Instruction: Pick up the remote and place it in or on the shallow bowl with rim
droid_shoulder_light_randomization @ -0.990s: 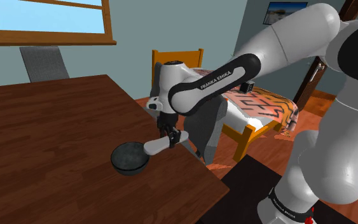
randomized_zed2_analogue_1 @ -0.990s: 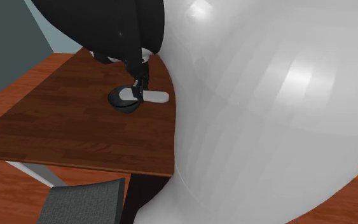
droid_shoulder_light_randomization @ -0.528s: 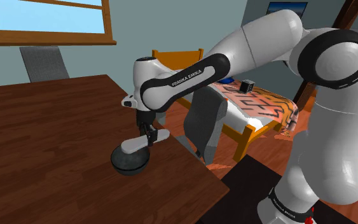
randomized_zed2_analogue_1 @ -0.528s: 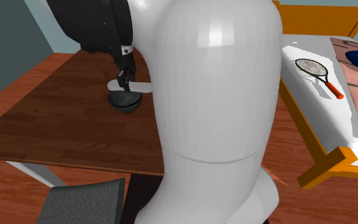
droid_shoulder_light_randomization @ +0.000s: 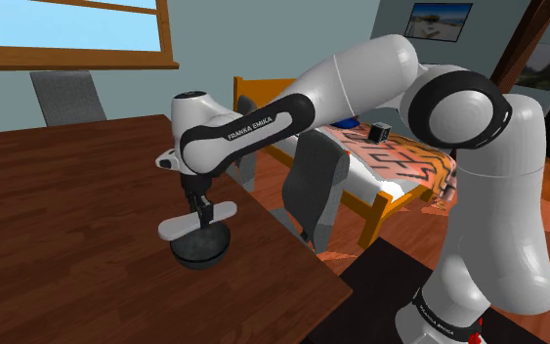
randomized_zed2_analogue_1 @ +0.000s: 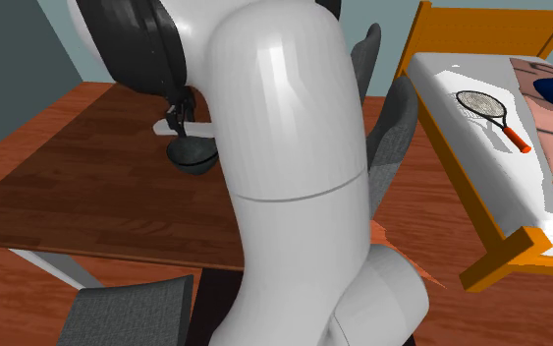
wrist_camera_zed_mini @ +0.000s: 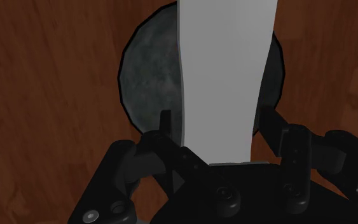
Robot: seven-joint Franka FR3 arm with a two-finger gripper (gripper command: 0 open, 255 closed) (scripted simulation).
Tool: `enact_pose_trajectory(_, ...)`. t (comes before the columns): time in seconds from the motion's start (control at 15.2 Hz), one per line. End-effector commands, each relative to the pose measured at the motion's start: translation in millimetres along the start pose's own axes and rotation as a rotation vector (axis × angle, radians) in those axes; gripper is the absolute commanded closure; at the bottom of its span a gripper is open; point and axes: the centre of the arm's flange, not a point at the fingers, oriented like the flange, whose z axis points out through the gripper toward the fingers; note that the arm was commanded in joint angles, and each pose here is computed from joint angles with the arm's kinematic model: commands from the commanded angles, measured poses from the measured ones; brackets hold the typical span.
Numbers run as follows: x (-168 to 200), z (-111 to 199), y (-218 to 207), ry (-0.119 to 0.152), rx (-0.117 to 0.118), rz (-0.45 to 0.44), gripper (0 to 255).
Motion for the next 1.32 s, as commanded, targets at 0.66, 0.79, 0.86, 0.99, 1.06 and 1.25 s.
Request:
enact_pose_trajectory(0.66,0.2,59.3,2.8,0.000,-0.001,0.000,255)
enact_pose_trajectory(0.79,0.3,59.3,2.8,0.000,-0.001,0.000,255)
enact_pose_trajectory(0.86,0.3,59.3,2.8,0.000,-0.001,0.000,255)
enact_pose_trajectory(0.99,0.3,59.3,2.8,0.000,-0.001,0.000,255)
enact_pose_trajectory(1.06,0.3,59.3,2.8,0.000,-0.001,0.000,255)
enact_pose_trajectory(1.25,0.3,59.3,2.8,0.000,-0.001,0.000,0)
